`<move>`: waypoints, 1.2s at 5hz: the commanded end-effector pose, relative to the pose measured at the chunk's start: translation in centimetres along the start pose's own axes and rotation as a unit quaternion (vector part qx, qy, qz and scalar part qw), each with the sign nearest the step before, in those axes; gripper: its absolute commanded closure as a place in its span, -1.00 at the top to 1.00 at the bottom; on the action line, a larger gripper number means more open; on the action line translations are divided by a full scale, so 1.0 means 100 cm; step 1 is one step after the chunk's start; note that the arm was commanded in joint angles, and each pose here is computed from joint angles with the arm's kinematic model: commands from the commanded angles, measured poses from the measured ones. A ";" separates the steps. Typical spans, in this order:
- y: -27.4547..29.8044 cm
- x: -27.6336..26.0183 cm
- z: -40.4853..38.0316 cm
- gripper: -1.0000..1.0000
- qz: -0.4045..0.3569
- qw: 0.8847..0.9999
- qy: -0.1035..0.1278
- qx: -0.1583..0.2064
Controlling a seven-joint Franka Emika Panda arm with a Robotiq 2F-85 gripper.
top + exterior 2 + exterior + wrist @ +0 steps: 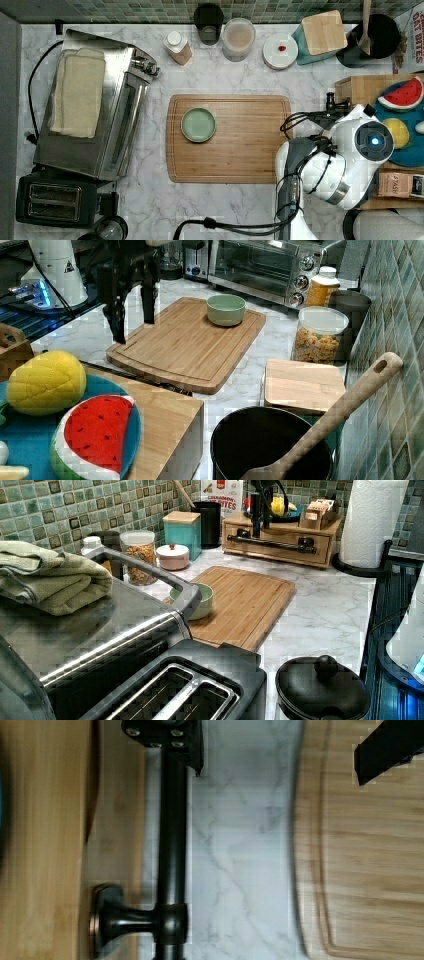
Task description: Open the drawer.
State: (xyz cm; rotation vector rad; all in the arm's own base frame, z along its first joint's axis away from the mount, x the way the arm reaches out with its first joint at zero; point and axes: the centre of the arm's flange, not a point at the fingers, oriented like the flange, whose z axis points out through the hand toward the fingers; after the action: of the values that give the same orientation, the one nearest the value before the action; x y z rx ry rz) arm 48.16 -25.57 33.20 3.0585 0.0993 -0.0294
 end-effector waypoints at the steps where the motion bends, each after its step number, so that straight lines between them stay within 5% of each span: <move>1: 0.080 -0.008 -0.019 1.00 -0.038 0.996 0.066 -0.053; 3: 0.089 -0.012 0.008 1.00 -0.030 0.995 0.087 -0.035; 6: 0.044 -0.002 0.037 1.00 0.027 0.996 0.083 -0.016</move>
State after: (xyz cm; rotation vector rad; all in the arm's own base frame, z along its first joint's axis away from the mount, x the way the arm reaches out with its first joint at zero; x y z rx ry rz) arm 46.76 -30.73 28.84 3.0604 0.0762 0.1226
